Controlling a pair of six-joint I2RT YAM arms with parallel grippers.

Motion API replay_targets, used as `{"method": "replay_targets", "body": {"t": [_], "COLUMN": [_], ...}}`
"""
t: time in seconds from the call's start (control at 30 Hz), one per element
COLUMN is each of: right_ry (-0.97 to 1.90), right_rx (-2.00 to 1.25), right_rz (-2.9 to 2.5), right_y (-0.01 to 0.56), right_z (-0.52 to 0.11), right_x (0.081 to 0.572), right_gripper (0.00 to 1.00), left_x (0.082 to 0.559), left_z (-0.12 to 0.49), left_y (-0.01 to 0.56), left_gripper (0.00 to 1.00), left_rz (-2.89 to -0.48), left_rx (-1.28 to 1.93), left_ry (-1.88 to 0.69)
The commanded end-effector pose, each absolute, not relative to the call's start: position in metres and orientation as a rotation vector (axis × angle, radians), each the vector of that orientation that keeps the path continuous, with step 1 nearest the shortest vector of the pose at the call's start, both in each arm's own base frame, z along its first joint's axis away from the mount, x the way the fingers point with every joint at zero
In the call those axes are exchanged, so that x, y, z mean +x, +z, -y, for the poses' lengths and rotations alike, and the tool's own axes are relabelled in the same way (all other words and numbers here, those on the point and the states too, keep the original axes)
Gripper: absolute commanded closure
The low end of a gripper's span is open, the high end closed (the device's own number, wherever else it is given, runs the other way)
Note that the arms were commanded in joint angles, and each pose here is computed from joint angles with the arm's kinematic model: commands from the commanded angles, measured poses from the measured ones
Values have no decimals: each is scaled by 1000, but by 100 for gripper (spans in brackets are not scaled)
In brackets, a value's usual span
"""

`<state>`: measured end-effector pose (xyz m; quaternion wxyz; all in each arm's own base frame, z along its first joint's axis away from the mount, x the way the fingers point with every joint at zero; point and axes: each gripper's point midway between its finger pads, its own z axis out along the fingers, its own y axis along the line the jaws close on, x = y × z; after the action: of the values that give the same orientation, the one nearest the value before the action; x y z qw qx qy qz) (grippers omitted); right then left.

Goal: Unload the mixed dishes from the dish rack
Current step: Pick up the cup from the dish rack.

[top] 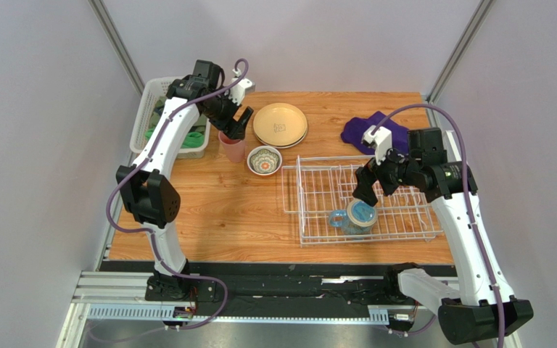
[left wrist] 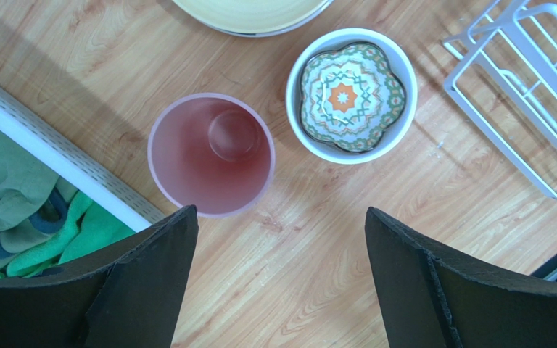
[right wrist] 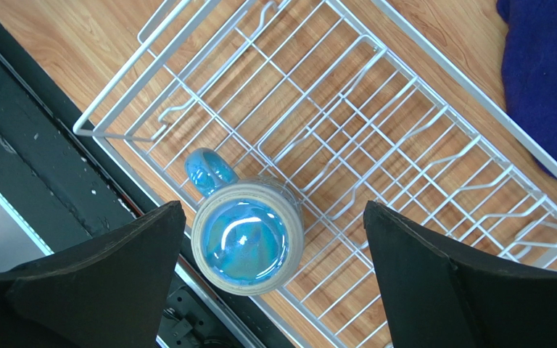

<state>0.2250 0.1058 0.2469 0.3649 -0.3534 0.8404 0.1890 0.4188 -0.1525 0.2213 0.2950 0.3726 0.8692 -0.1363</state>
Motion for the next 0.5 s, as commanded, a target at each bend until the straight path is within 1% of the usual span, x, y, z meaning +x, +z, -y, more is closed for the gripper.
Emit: {"method": "replay_targets", "body": {"t": [0.0, 0.17, 0.3, 0.47], "right_ry": [370, 253, 161, 121], "right_rx": [-1142, -1418, -1577, -1718], "right_rz": [-2066, -2045, -2065, -2057], "right_y": [262, 252, 235, 216], "right_z": [-110, -127, -134, -147], "right_x": [217, 212, 214, 214], "right_gripper": [2, 3, 5, 8], "left_x": [401, 381, 370, 362], "left_z": [159, 161, 159, 154], "left_y": [248, 248, 252, 254], "left_gripper": [6, 5, 5, 4], "left_rz": [-2225, -2208, -2186, -2176], "left_rx": [997, 1039, 1068, 1081], "left_ry": [-430, -478, -476, -453]}}
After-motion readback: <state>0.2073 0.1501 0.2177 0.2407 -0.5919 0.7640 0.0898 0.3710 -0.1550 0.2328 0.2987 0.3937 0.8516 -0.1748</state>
